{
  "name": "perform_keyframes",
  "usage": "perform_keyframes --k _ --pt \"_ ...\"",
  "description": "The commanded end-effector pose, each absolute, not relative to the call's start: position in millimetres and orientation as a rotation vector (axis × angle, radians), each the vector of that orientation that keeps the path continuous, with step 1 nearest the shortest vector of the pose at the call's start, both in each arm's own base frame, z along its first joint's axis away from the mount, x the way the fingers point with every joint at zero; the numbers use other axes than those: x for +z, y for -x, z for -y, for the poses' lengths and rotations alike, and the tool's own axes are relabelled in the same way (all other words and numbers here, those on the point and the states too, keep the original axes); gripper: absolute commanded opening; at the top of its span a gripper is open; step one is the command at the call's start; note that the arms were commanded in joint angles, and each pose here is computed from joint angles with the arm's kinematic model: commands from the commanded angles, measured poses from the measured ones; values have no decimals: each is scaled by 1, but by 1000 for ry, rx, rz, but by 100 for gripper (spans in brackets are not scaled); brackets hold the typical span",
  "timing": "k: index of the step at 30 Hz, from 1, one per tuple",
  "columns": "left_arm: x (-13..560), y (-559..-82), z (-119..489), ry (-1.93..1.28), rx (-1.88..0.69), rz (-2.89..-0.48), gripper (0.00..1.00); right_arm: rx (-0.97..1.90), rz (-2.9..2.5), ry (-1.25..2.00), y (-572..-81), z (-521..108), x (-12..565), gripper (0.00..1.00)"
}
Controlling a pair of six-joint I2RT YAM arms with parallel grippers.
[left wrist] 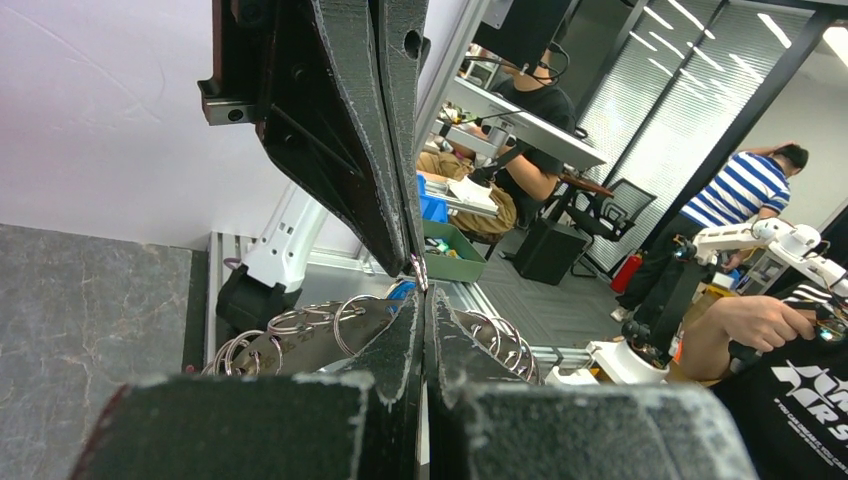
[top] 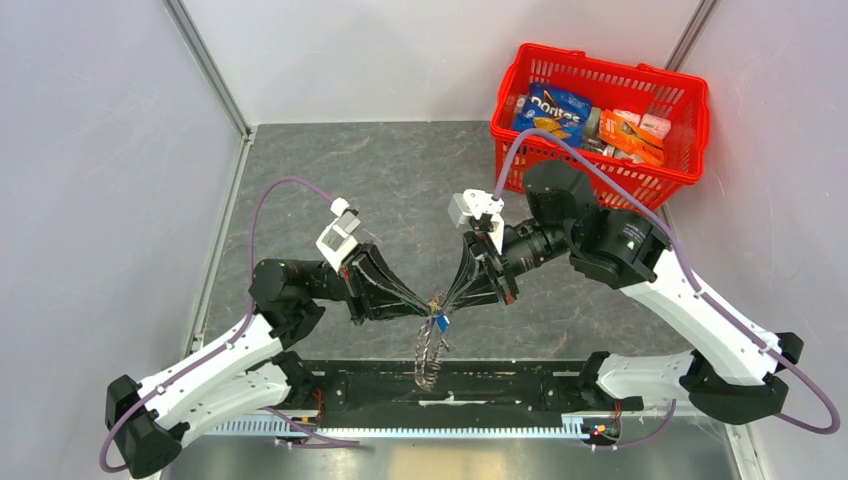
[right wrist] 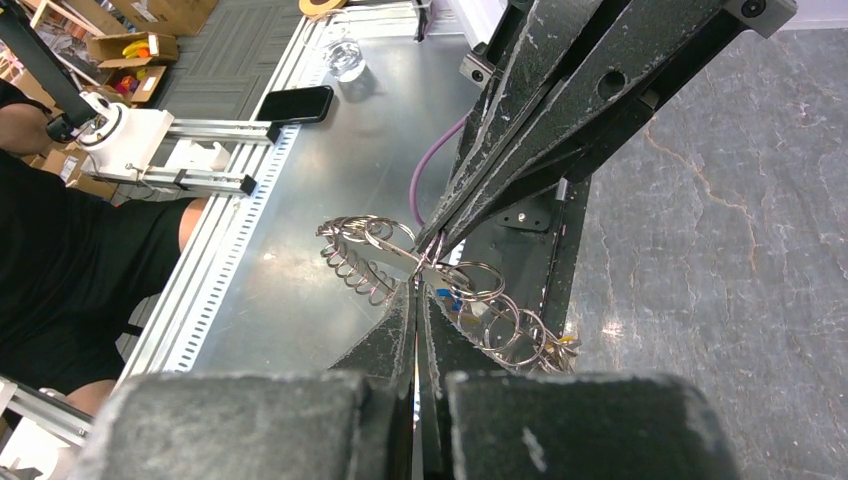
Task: Put the keys on the keyring
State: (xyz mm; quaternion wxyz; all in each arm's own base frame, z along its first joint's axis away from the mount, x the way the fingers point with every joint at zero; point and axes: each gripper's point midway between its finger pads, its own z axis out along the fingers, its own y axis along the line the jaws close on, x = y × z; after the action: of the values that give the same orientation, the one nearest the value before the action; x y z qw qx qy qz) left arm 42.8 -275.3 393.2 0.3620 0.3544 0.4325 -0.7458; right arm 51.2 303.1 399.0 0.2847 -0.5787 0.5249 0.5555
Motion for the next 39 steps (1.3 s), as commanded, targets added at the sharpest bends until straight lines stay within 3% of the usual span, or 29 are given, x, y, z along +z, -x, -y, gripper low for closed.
perform_keyframes --k 1,39 --pt "417 -31 267 -937 -1938 -1012 2 1450 -1327 1558 -49 -305 415 0" --pt "415 -5 264 -1075 -2046 -937 2 1468 -1179 1712 -33 -307 422 0"
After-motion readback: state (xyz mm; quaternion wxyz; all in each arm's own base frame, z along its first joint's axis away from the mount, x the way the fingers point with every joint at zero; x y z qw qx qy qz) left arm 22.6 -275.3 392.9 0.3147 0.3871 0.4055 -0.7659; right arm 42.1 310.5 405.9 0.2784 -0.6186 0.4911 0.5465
